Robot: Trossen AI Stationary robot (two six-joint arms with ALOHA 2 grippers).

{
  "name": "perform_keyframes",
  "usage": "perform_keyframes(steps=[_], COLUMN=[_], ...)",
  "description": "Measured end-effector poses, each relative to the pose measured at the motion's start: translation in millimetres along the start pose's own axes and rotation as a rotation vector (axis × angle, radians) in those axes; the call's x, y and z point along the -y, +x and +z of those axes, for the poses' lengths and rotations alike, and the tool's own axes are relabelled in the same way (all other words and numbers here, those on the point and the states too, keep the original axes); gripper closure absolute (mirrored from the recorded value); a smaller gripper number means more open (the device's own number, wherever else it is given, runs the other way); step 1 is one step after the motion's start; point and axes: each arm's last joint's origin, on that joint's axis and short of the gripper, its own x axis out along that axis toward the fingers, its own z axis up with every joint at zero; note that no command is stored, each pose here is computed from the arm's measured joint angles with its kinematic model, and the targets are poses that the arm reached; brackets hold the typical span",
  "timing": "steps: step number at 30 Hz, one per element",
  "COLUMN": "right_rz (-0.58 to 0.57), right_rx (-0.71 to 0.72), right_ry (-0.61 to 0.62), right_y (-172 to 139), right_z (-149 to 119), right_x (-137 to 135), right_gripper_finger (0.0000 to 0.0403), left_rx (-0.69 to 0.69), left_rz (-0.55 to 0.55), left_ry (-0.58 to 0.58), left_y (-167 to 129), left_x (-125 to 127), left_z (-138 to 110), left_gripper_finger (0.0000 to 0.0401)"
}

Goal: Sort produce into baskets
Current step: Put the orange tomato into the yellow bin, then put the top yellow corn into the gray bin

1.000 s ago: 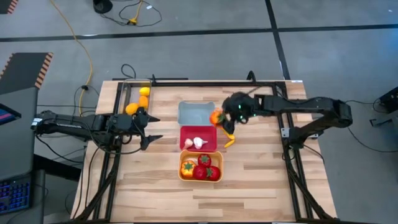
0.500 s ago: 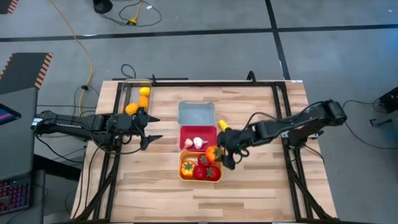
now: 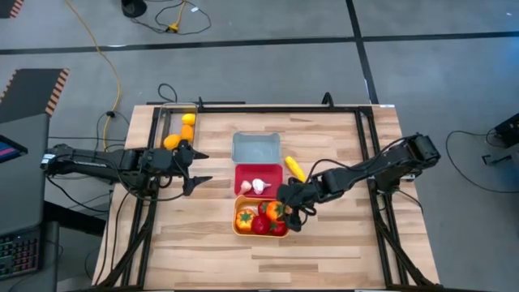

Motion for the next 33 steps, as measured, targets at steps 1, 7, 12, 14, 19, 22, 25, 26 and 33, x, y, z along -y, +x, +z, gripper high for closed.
perform_keyframes(steps=[1, 7, 12, 14, 19, 22, 25, 26, 33], right_rz=[-0.001, -0.003, 0.003, 0.005, 0.009, 0.01, 0.004, -0.003, -0.057], right_rx=[-0.001, 0.0, -0.004, -0.005, -0.007, -0.006, -0.015, -0.017, -0.065], right_ry=[0.001, 0.003, 0.001, 0.001, 0.005, 0.012, 0.026, 0.032, -0.051], right_y=[-0.3, -0.5, -0.2, -0.2, -0.3, -0.4, -2.2, -4.4, -34.6], right_z=[0.1, 0.8, 0.6, 0.5, 1.3, 2.7, 6.7, 10.2, 33.1], right_x=[0.4, 1.7, 1.6, 1.5, 2.8, 5.2, 9.5, 10.5, 11.8], right_gripper_finger=[0.0068, 0.0068, 0.0056, 0.004, 0.0008, 0.0017, 0.0024, 0.0025, 0.0026], left_rx=[0.0, 0.0, 0.0, 0.0, 0.0, 0.0, 0.0, 0.0, 0.0], left_rz=[0.0, 0.0, 0.0, 0.0, 0.0, 0.0, 0.0, 0.0, 0.0], left_ry=[0.001, 0.004, 0.004, 0.004, 0.005, 0.005, 0.004, 0.005, 0.005], left_y=[0.0, 0.0, 0.0, 0.0, 0.0, 0.0, 0.0, 0.0, 0.0], left_x=[0.0, 0.1, 0.0, 0.1, 0.0, 0.0, 0.0, 0.0, 0.0], left_z=[0.0, 0.0, 0.0, 0.0, 0.0, 0.0, 0.0, 0.0, 0.0], left_gripper_finger=[0.0036, 0.0036, 0.0036, 0.0036, 0.0036, 0.0036, 0.0036, 0.0036, 0.0036])
